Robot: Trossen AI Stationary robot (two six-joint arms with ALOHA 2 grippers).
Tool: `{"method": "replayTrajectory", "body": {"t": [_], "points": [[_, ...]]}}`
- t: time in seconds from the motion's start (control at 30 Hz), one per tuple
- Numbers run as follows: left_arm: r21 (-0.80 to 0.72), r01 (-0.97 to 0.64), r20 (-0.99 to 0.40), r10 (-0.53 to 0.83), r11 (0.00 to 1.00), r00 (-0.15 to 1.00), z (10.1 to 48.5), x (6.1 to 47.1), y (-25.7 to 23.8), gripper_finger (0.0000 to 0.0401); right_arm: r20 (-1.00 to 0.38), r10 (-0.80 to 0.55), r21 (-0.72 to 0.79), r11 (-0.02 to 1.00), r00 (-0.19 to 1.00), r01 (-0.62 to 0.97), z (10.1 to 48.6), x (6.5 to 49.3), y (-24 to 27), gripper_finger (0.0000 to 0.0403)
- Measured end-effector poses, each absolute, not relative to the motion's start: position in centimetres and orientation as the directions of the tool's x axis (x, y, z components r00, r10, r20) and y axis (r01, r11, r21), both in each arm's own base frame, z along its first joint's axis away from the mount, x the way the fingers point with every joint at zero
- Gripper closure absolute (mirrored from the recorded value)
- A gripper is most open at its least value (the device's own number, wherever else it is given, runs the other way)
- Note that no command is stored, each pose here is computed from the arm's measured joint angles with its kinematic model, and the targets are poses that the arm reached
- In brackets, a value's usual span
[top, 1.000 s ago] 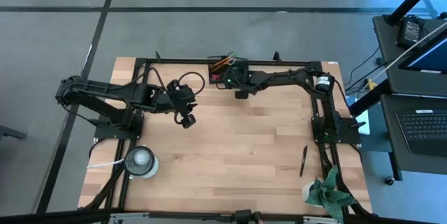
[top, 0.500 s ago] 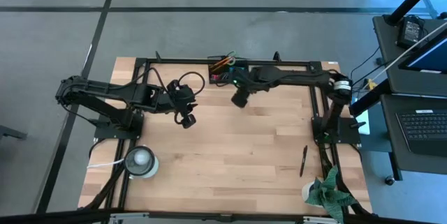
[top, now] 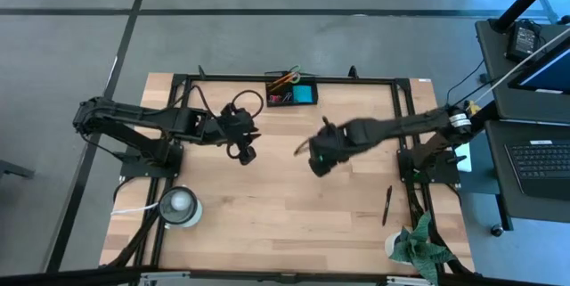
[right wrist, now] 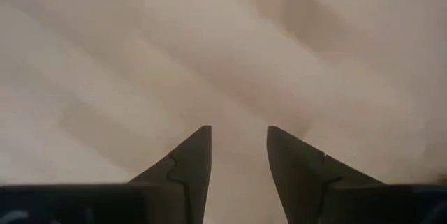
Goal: Pick and place office supplies into organizer
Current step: Put the black pen into the desk organizer
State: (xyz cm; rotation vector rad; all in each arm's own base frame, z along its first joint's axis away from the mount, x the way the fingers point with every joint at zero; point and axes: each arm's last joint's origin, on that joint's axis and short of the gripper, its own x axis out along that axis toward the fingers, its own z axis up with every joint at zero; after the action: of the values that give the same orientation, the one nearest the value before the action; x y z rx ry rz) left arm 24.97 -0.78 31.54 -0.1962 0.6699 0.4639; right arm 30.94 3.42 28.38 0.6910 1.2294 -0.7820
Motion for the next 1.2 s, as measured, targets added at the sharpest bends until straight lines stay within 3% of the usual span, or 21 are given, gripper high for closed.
{"method": "replayTrajectory", "body": {"t": [0.17,0.4,0.6,0.9,1.03,1.2], "points": [[-0.030,-0.396,-0.666,0.277,0.918,0.692,30.4,26.4,-1.1,0.0326,-0.991,-0.072,0.055,0.533,0.110,0.844,27.8,30.2,7.6,0.0261],[-0.030,-0.318,-0.707,0.205,0.948,0.677,28.0,29.1,-1.5,0.0326,-0.994,-0.090,-0.093,0.412,-0.061,0.907,25.7,28.0,11.3,0.0261],[-0.020,-0.300,-0.710,0.198,0.954,0.676,26.7,30.4,-1.6,0.0326,-0.976,-0.018,-0.214,0.291,-0.218,0.933,22.6,24.7,12.8,0.0261],[-0.039,-0.265,-0.676,0.170,0.963,0.717,27.1,30.8,-1.7,0.0326,-0.992,0.062,-0.100,0.129,-0.109,0.987,18.6,19.8,14.3,0.0272],[-0.046,-0.257,-0.679,0.158,0.965,0.717,27.1,30.8,-1.7,0.0326,-0.988,0.014,-0.151,0.037,-0.152,0.988,17.2,17.3,14.4,0.0279],[-0.046,-0.257,-0.679,0.158,0.965,0.717,27.1,30.8,-1.7,0.0326,-0.987,0.000,-0.163,-0.007,-0.163,0.987,16.1,16.1,14.5,0.0281]]}}
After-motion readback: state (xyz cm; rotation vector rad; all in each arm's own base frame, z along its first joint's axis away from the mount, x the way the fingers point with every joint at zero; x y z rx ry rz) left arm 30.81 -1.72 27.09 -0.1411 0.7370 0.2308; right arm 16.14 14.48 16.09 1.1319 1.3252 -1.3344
